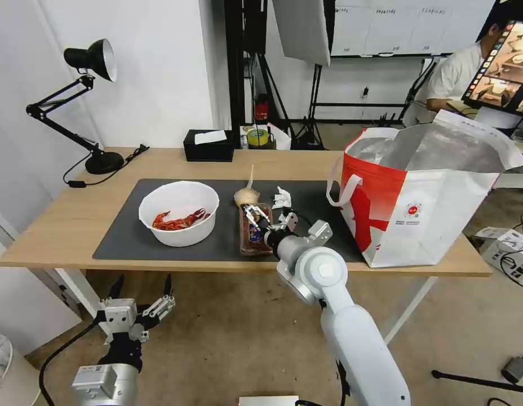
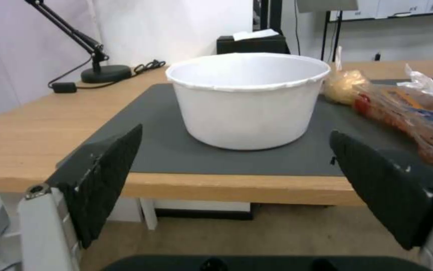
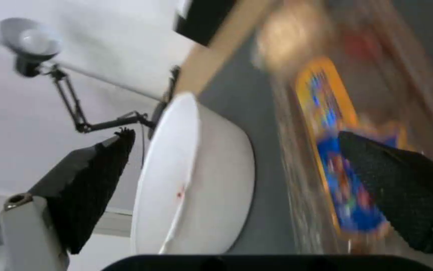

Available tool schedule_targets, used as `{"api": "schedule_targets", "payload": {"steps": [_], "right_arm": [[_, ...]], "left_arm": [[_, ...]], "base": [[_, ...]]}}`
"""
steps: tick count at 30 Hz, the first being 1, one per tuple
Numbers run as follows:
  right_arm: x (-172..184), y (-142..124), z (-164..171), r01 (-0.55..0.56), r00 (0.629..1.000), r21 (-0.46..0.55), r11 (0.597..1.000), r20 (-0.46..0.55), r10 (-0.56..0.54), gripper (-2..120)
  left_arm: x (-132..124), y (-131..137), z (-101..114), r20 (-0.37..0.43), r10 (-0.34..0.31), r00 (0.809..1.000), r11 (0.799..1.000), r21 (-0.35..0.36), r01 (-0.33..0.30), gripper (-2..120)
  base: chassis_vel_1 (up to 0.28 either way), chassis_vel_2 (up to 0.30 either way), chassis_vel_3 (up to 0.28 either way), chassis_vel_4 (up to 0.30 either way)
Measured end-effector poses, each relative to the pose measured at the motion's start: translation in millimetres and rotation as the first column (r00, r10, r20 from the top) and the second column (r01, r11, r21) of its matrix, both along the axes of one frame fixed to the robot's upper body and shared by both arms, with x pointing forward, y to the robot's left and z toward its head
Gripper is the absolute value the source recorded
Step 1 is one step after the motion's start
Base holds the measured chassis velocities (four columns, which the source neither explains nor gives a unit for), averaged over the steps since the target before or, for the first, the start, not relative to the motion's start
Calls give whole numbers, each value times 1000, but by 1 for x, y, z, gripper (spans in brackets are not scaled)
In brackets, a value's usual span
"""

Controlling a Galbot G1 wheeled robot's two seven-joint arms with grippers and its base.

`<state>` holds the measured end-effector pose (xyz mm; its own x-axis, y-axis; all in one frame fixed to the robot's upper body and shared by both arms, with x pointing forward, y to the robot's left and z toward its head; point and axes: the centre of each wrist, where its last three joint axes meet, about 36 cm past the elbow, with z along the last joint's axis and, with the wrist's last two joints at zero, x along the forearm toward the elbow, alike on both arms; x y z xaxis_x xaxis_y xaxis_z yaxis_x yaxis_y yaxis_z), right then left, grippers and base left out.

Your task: Pick up the trash from the table and place it into the takeout bag.

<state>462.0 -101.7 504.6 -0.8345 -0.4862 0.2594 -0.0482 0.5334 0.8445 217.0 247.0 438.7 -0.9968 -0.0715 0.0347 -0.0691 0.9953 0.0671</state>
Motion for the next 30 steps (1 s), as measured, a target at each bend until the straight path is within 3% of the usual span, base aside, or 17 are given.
{"api": "schedule_targets", "payload": {"steps": [2,3,4,6,7,10,11,14,18,24,25,30], "right_arm": [[4,-10,-1,-15,982,-166,986,181,45,100],[4,-10,-1,-15,982,-166,986,181,45,100],[8,-16,-1,-30,964,-250,968,247,93,100],[22,-28,-10,-24,907,-438,899,369,204,90],[22,-28,-10,-24,907,-438,899,369,204,90],[42,-42,-26,-8,824,-607,795,446,348,78],[42,-42,-26,-8,824,-607,795,446,348,78],[61,-49,-28,-7,777,-682,731,457,433,62],[79,-51,-29,-17,758,-721,693,442,479,49],[92,-50,-25,-58,752,-744,666,406,520,31],[98,-50,-23,-94,753,-754,650,373,542,22],[109,-53,-27,-169,770,-766,620,290,569,9]], "left_arm": [[1,0,0,3,-1,1000,1000,0,1,100],[1,0,0,3,-1,1000,1000,0,1,100],[1,0,1,5,-1,1000,1000,-1,1,100],[2,0,1,6,-2,1000,1000,-1,2,100],[2,0,1,6,-2,1000,1000,-1,2,100],[2,-1,1,8,-4,1000,1000,-3,4,100],[2,-1,1,8,-4,1000,1000,-3,4,100],[5,-1,1,15,-7,1000,1000,-8,7,100],[7,-2,1,17,-10,1000,1000,-10,10,100],[8,-2,2,20,-12,1000,1000,-11,12,100],[9,-1,3,22,-16,1000,1000,-11,16,100],[11,-1,6,10,-27,1000,999,-35,27,100]], "base": [[0,0,0,0],[0,0,0,0],[0,0,0,0],[0,0,0,0],[0,0,0,0],[0,0,0,0],[0,0,0,0],[0,0,0,0],[0,0,0,0],[0,0,0,0],[0,0,0,0],[0,0,0,0]]}}
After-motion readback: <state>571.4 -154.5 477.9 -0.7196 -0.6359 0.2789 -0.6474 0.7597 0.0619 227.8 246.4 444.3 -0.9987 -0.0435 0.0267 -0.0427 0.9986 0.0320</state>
